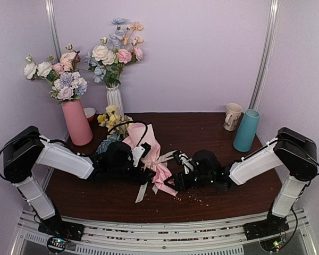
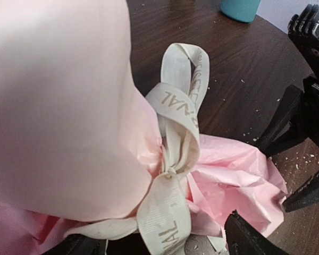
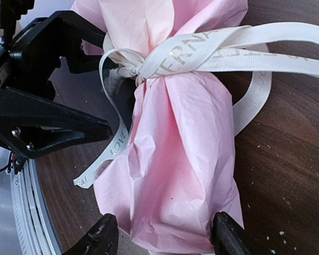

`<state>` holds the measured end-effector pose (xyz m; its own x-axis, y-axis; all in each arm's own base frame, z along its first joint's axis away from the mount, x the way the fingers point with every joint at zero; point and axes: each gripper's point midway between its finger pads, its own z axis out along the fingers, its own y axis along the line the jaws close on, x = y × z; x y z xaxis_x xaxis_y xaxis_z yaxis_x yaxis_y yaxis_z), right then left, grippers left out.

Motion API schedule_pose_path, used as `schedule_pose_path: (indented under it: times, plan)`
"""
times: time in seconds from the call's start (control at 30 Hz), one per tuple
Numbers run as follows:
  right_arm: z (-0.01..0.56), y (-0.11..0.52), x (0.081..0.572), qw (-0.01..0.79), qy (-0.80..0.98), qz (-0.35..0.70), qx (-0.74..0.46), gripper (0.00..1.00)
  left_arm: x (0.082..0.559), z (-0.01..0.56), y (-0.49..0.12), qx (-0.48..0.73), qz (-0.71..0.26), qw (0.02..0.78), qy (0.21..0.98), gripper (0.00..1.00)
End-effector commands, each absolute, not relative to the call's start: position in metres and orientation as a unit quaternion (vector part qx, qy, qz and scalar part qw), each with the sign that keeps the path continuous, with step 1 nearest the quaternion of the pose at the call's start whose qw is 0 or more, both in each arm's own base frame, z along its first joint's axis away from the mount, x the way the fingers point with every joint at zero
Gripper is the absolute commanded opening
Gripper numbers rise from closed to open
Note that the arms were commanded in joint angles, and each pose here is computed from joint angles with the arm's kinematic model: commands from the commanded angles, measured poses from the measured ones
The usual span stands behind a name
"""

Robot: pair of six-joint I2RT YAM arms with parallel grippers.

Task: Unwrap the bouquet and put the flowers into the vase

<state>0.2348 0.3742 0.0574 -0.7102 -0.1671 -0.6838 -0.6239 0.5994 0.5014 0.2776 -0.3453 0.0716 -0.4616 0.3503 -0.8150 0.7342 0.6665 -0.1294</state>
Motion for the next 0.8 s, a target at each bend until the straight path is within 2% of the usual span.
schedule_pose_path:
  times: [0.0, 0.17, 0.3, 0.77]
  plan:
    - [0.067, 0.369, 0.235, 0.314, 0.844, 0.35, -0.258, 0.66, 0.267, 0.081, -0.33, 0.309, -0.239, 0.394, 0.832, 0.78]
    - [0.072, 0.364, 0.237, 0.319, 0.848, 0.333, -0.263, 0.75, 0.25, 0.078, -0.322, 0.298, -0.24, 0.373, 0.845, 0.77]
    - [0.075, 0.362, 0.236, 0.315, 0.849, 0.323, -0.275, 0.8, 0.238, 0.078, -0.321, 0.275, -0.259, 0.36, 0.853, 0.71]
    - [0.088, 0.36, 0.25, 0.344, 0.849, 0.29, -0.276, 0.88, 0.247, 0.058, -0.327, 0.205, -0.244, 0.367, 0.874, 0.56]
